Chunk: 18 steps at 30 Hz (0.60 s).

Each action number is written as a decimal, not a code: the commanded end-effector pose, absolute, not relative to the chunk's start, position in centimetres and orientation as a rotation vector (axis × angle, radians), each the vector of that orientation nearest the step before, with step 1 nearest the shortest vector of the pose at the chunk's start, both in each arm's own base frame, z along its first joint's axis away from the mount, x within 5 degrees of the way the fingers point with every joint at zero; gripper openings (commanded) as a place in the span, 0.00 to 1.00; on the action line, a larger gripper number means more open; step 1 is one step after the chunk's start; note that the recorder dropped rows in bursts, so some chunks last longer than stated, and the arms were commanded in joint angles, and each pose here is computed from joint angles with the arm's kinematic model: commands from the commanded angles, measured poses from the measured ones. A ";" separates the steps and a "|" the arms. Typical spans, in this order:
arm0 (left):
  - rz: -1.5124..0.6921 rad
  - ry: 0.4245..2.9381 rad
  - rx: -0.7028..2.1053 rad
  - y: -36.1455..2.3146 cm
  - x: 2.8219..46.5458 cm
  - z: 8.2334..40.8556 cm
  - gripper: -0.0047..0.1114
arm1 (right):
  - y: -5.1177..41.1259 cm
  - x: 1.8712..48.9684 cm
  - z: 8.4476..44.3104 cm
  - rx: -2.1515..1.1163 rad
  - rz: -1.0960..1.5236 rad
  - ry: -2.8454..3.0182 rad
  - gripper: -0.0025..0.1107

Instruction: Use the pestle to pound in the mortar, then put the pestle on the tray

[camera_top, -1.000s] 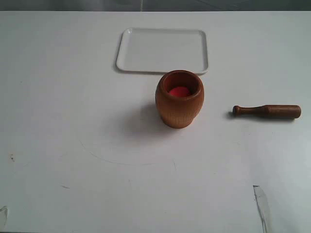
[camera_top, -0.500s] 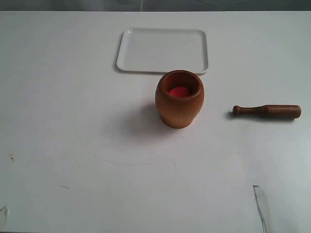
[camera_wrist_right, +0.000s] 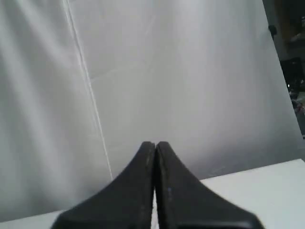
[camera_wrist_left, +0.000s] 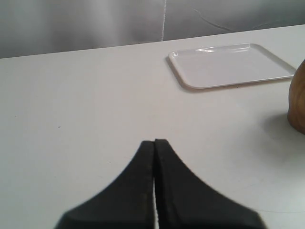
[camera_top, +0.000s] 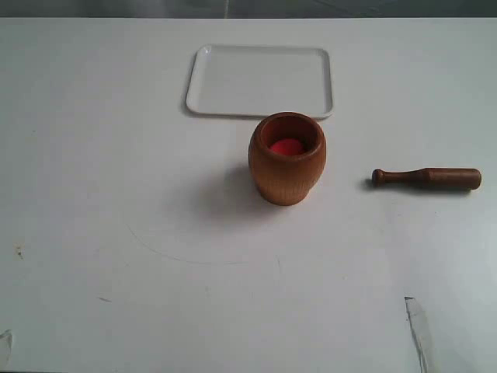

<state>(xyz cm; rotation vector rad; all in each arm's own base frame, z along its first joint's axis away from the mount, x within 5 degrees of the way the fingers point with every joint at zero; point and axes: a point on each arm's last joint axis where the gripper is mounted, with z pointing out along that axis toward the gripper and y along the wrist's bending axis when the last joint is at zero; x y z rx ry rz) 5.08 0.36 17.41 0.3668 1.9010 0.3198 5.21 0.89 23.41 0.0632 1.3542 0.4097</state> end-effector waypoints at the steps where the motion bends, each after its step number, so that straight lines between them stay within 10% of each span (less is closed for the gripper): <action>1: 0.302 1.897 0.361 0.3 5.1 17.4 0.04 | 0.5 4.0 27.8 0.068 0.411 1.197 0.02; 18: 0.302 1.897 0.361 0.3 5.1 17.4 0.04 | 2.1 8.2 35.7 -0.433 -0.032 1.577 0.02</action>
